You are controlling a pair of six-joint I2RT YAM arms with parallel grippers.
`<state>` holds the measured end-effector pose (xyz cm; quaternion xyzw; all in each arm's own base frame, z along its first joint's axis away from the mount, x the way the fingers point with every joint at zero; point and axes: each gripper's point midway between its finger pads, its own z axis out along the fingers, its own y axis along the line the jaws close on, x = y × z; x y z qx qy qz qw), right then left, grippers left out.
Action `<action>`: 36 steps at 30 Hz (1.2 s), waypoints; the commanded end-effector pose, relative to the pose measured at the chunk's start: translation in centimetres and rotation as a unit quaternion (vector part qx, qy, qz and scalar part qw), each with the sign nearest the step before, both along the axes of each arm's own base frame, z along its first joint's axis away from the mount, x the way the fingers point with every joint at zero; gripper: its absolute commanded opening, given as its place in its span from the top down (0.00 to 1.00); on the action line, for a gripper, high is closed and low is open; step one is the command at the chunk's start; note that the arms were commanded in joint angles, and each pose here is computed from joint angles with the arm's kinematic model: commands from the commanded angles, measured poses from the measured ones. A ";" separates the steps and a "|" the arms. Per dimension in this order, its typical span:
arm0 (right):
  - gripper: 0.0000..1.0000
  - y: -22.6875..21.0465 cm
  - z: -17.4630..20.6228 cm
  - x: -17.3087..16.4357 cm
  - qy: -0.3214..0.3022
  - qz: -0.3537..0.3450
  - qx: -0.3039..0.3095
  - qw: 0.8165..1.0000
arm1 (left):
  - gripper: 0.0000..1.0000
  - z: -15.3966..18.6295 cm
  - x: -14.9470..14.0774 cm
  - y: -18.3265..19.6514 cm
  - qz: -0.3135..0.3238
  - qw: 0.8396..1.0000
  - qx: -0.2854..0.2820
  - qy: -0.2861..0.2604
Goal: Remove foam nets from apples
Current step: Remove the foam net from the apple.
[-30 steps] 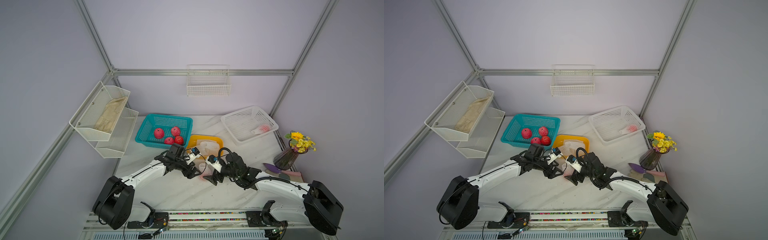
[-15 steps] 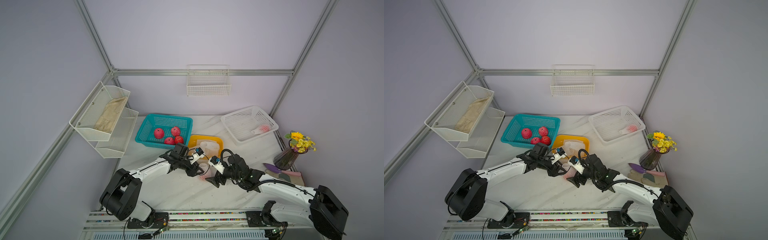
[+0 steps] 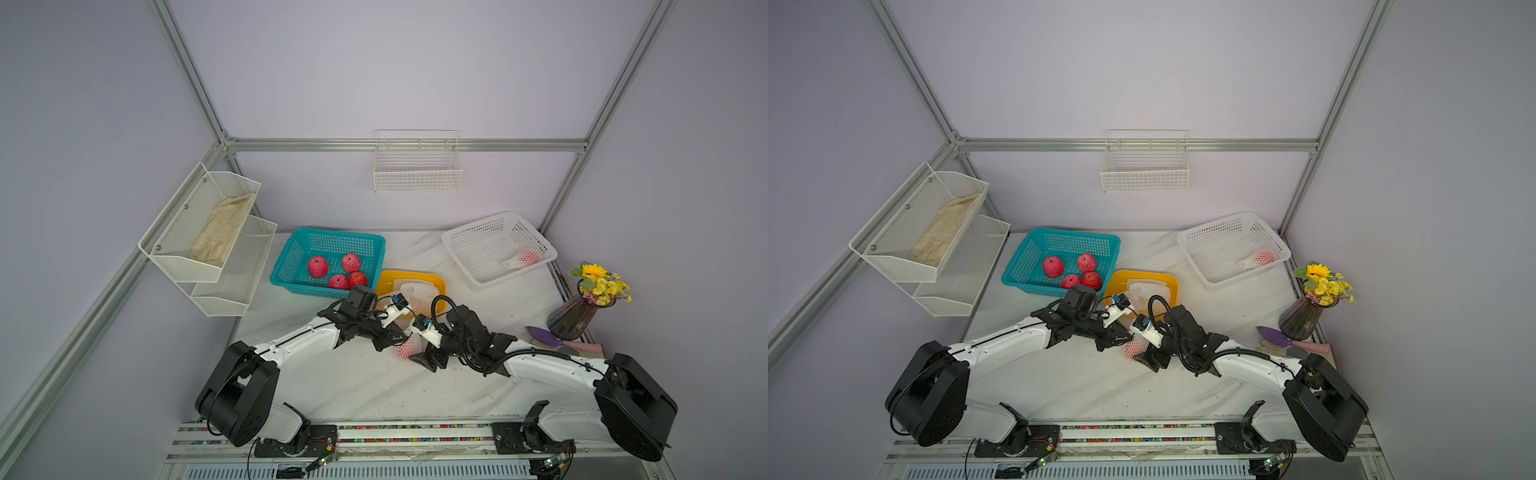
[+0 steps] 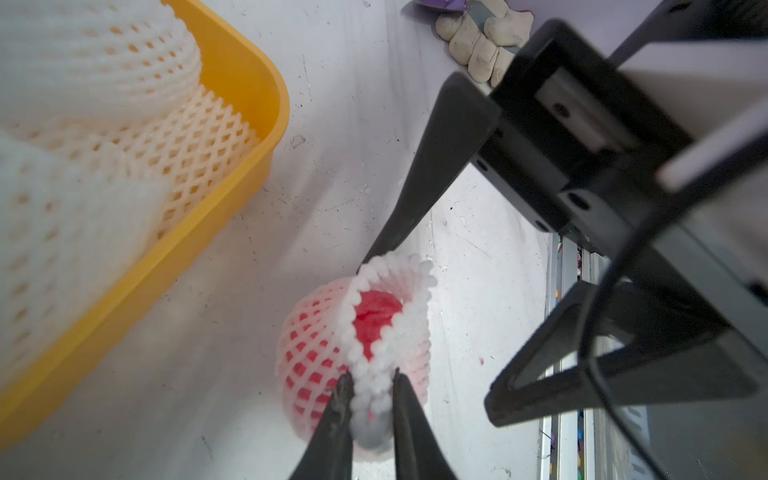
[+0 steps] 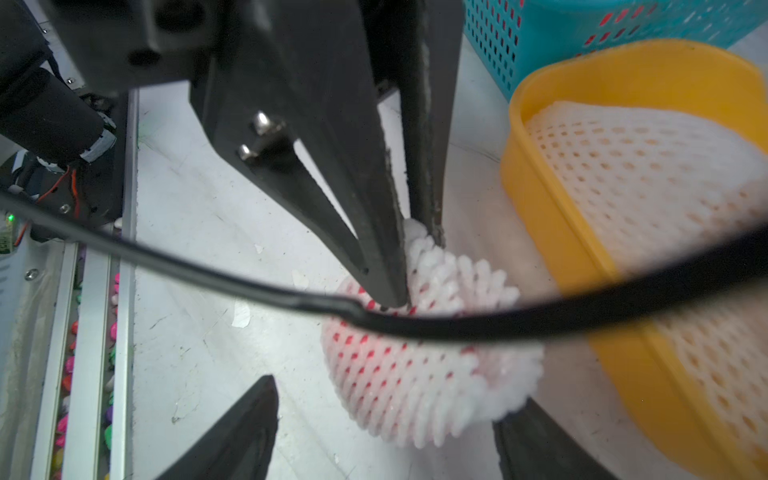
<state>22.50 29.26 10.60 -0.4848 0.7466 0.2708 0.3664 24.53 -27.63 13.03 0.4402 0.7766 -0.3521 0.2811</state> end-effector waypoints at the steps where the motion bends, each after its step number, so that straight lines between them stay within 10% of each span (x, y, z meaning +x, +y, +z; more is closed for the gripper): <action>1: 0.25 1.0 1.6 0.7 -0.018 0.019 0.029 0.999 | 0.83 2.6 -0.4 0.1 -0.001 0.999 -0.027 -0.042; 36: 0.88 2.9 2.5 -0.3 -0.009 0.128 0.107 0.986 | 0.89 1.1 -0.9 0.9 0.014 0.999 -0.020 -0.040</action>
